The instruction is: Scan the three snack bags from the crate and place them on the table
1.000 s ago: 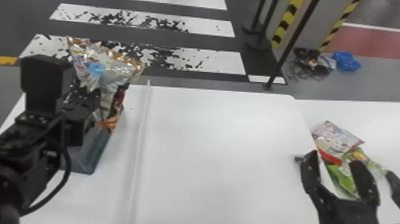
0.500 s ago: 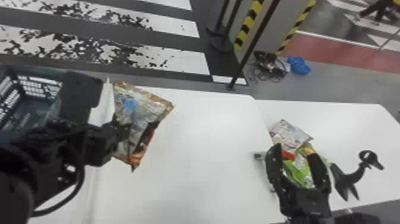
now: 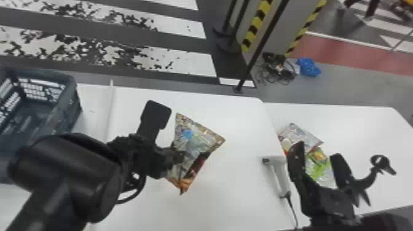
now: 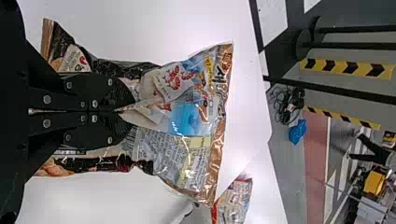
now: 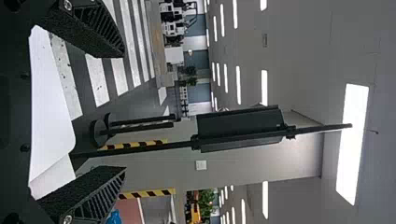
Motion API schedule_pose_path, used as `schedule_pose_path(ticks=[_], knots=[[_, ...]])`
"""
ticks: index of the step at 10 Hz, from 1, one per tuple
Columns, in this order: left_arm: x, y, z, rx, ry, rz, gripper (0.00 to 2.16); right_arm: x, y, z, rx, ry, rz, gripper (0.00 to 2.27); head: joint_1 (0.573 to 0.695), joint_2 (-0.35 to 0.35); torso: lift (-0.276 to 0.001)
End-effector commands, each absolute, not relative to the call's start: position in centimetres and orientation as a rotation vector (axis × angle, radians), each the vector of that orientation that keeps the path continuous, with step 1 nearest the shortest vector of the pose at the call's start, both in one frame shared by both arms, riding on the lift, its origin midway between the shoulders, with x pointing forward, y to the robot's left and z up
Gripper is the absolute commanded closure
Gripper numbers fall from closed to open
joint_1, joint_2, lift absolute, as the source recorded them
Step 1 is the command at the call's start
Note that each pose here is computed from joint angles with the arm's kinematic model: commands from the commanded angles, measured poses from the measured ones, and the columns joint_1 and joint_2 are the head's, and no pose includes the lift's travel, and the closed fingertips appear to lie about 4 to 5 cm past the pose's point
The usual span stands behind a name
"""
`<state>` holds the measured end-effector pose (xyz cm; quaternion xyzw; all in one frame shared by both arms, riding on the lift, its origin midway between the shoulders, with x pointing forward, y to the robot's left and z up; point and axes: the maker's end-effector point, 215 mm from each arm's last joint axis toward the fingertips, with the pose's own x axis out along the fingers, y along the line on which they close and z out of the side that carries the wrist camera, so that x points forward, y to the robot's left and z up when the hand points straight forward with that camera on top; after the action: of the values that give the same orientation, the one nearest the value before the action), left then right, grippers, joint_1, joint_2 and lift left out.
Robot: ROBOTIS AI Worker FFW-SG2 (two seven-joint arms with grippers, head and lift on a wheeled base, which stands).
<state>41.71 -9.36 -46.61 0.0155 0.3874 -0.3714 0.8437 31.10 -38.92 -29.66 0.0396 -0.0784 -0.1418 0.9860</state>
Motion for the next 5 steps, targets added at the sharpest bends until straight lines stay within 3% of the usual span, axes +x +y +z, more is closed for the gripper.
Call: schedule_pose_path(ticks=[1,5], knots=[[42.2,-11.0,-49.6,0.036,0.817,-0.828,2.09,31.0,-40.1,-29.0,0.09,-0.171,-0.306,0.07,0.695,-0.35,-0.036],[39.7,-14.4,-53.8,0.022,0.813,-0.938,2.09,31.1,-41.0,-28.5,0.107,-0.187,-0.321,0.07,0.695,-0.35,-0.036]])
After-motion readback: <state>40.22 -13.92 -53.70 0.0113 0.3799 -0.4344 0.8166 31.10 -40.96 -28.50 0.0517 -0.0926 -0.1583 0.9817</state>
